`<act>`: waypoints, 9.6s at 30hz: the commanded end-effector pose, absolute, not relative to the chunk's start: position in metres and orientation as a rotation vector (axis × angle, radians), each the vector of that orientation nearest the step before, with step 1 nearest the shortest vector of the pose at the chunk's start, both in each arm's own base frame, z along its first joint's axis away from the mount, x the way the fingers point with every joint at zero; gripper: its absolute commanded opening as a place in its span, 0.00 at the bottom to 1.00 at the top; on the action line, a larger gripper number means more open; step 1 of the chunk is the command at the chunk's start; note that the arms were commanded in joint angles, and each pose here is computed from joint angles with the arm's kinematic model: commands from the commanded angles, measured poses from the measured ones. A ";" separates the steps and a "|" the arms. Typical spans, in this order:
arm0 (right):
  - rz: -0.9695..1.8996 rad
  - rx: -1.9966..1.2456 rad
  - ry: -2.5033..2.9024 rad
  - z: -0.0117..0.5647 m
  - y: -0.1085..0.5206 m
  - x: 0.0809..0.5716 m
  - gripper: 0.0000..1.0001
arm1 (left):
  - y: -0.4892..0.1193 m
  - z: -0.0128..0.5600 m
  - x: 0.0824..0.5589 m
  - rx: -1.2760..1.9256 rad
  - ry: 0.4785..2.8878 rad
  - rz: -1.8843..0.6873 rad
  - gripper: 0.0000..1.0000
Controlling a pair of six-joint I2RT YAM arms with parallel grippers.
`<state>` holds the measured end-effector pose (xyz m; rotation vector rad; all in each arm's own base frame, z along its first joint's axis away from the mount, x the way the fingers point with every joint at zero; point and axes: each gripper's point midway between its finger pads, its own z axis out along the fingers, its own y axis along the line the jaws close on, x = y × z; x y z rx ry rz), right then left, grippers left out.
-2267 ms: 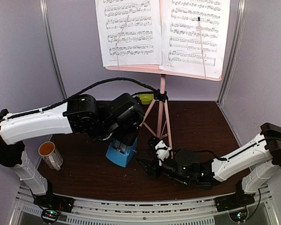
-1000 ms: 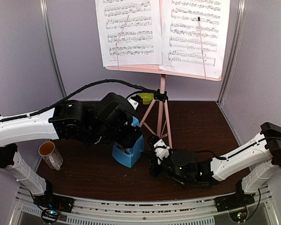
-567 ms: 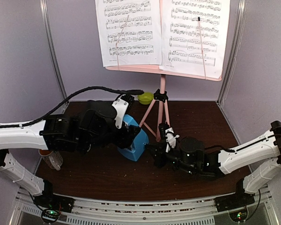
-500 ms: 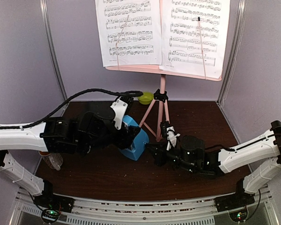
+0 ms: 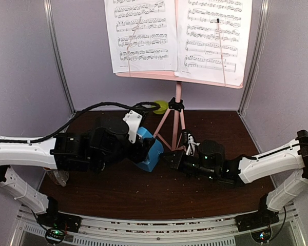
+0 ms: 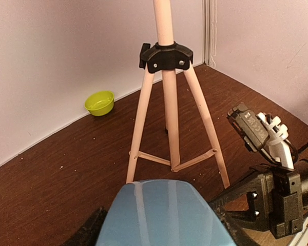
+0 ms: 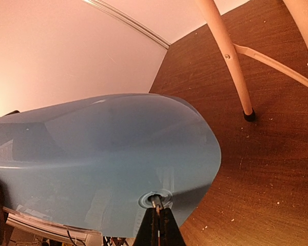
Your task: Set up the instrument practice props
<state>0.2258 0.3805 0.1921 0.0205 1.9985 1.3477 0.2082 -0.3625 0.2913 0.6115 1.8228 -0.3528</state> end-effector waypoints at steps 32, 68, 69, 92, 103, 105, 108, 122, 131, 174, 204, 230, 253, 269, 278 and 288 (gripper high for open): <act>0.847 -0.197 1.917 0.231 0.275 0.221 1.00 | -0.455 0.193 0.237 1.193 1.807 -0.657 0.58; 1.108 -0.297 2.131 0.220 0.361 0.262 0.85 | -0.407 0.222 0.234 0.910 1.649 -0.729 0.71; 1.113 -0.297 2.142 0.217 0.362 0.262 0.85 | -0.406 0.222 0.235 0.908 1.649 -0.727 0.69; 0.870 -0.391 2.336 0.123 0.329 0.253 0.84 | -0.393 0.198 0.209 1.048 1.644 -0.751 0.27; 0.774 -0.434 2.406 0.087 0.312 0.251 0.84 | -0.375 0.204 0.207 1.025 1.624 -0.710 0.26; 0.767 -0.439 2.410 0.084 0.310 0.251 0.84 | -0.371 0.203 0.206 1.029 1.626 -0.701 0.26; 0.762 -0.452 2.414 0.082 0.310 0.251 0.83 | -0.368 0.199 0.205 1.037 1.634 -0.686 0.26; 0.978 -0.473 2.220 0.169 0.338 0.254 0.87 | -0.364 0.184 0.204 1.059 1.669 -0.664 0.26; 1.035 -0.488 2.159 0.209 0.351 0.253 0.88 | -0.365 0.199 0.202 1.032 1.651 -0.701 0.24; 0.786 -0.637 2.328 0.112 0.351 0.196 0.67 | -0.147 0.054 0.408 0.368 2.840 -0.081 0.39; 0.513 -0.453 2.311 0.109 0.343 0.259 0.34 | -0.249 0.125 0.308 0.683 2.313 -0.751 0.57; 0.595 -0.512 2.227 0.136 0.360 0.269 0.41 | -0.334 0.092 0.246 0.988 2.239 -1.011 0.40; 0.855 -0.570 2.024 0.188 0.386 0.245 0.93 | -0.350 0.104 0.262 0.955 2.157 -1.109 0.39; 0.831 -0.539 1.995 0.193 0.389 0.255 0.85 | -0.361 0.129 0.243 1.067 2.014 -1.204 0.39; 0.777 -0.473 1.994 0.193 0.386 0.267 0.78 | -0.342 0.133 0.251 0.998 2.025 -1.115 0.45; 0.761 -0.428 1.999 0.188 0.390 0.275 0.71 | -0.339 0.133 0.254 0.986 2.040 -1.086 0.46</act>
